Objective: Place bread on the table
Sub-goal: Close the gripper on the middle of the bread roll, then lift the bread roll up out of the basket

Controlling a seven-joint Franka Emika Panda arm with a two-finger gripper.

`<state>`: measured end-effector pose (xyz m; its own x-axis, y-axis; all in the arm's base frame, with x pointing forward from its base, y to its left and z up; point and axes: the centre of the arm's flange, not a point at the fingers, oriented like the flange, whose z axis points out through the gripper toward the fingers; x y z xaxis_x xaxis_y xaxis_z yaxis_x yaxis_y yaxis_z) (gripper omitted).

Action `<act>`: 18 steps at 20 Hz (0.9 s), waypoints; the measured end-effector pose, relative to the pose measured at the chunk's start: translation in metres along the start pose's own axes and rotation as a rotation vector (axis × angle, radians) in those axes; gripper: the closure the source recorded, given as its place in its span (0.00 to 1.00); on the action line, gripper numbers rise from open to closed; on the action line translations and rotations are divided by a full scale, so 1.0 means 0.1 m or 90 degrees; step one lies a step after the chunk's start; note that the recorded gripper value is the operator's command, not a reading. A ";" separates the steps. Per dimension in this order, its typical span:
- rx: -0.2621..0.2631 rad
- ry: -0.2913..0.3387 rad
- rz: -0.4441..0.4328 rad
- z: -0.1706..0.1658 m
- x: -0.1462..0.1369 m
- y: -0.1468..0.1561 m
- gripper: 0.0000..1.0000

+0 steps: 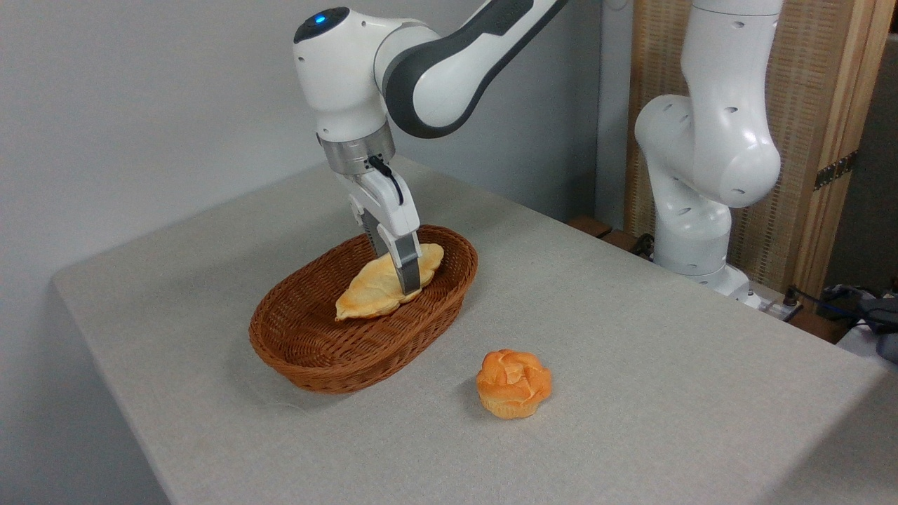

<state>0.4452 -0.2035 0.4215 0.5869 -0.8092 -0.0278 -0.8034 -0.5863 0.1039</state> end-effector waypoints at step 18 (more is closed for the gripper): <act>0.005 0.012 0.001 -0.09 0.02 0.01 1.00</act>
<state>0.4466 -0.2050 0.4303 0.5878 -0.8089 -0.0093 -0.8047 -0.5858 0.0964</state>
